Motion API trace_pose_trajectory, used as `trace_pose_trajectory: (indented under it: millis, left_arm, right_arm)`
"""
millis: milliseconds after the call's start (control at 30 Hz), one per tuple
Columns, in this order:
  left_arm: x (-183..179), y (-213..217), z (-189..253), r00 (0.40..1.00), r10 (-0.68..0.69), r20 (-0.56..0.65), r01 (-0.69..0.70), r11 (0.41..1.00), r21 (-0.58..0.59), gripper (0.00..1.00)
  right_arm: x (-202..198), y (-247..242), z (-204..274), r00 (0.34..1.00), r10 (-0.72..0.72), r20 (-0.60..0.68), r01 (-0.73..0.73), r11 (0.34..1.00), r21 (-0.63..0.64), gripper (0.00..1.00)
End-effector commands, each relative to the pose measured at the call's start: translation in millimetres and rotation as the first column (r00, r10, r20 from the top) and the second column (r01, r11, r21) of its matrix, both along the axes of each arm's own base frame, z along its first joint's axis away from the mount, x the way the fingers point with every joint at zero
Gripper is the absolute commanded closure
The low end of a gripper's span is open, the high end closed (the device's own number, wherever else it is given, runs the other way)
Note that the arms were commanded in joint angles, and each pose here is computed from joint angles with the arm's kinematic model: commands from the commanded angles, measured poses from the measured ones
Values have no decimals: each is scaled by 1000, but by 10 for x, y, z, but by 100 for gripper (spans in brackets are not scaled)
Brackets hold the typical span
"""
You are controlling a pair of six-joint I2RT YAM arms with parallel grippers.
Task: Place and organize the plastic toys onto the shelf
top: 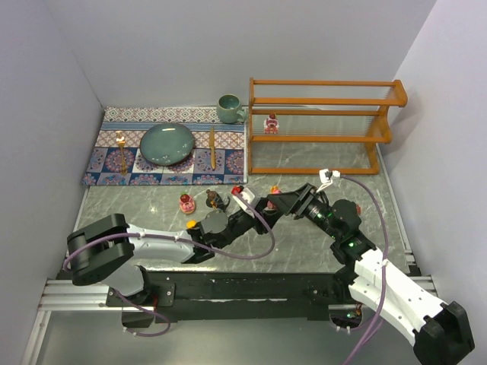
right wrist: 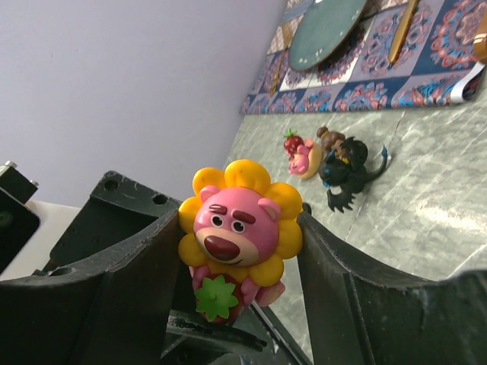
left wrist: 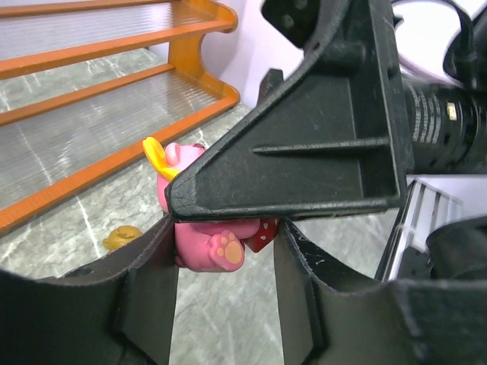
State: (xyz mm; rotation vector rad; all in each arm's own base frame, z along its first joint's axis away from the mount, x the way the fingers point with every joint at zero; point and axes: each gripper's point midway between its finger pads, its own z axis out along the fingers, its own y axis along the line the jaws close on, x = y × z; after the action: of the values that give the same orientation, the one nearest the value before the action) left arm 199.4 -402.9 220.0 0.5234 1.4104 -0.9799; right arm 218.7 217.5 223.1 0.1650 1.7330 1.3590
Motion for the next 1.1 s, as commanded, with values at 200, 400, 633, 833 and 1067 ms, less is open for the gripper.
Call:
trace_pose_trajectory:
  millis: [200, 400, 633, 833, 1067]
  left_arm:
    - [-190, 137, 141, 975, -92, 203, 81, 995, 61, 99]
    - [-297, 190, 68, 956, -153, 252, 122, 983, 134, 99]
    - [-353, 202, 58, 937, -200, 286, 147, 969, 198, 99]
    - [-363, 195, 13, 931, -218, 292, 153, 961, 229, 98]
    - [-353, 186, -7, 927, -223, 301, 149, 956, 252, 99]
  right_arm:
    - [-80, -1, 195, 997, 29, 70, -27, 999, -30, 22]
    - [-108, -23, 188, 997, 43, 63, -37, 995, -96, 14]
    - [-220, 67, 160, 987, 151, 52, -142, 979, -147, 16]
    - [-250, 123, 71, 979, 203, 21, -196, 965, -173, 18]
    - [-278, 132, 53, 976, 219, 23, -211, 961, -180, 27]
